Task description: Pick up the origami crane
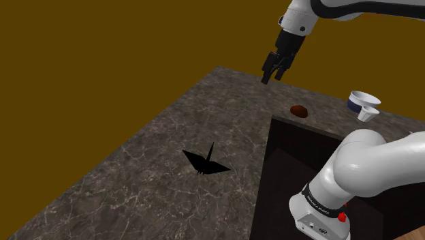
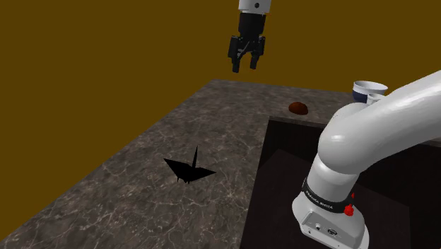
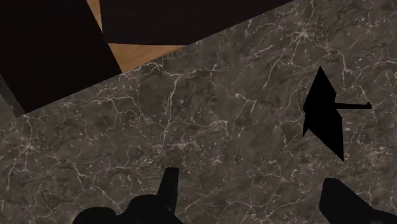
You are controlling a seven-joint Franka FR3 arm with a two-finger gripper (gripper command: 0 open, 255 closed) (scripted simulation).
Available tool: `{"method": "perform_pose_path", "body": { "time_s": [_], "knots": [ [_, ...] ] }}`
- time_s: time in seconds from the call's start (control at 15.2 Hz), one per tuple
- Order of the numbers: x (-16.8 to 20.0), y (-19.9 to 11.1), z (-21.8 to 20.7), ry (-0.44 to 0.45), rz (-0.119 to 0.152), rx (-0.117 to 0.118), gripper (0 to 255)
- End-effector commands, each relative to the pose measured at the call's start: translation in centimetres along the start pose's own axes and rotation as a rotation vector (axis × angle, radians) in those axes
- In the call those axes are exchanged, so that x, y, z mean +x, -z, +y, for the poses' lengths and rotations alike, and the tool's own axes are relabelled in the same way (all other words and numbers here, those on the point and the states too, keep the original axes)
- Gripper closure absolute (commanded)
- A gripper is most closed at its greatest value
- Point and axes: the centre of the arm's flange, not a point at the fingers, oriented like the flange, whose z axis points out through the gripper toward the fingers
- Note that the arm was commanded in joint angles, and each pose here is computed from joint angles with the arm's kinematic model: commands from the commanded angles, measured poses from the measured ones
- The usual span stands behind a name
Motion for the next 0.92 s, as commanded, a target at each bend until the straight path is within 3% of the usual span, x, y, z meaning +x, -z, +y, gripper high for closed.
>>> {"method": "perform_pose_path", "body": {
  "time_s": [0.0,0.86],
  "knots": [
    [0.0,0.0,0.0,0.0,0.0,0.0,0],
    [2.0,-13.7,-8.9,0.204,0.074,0.065,0]
  ]
}}
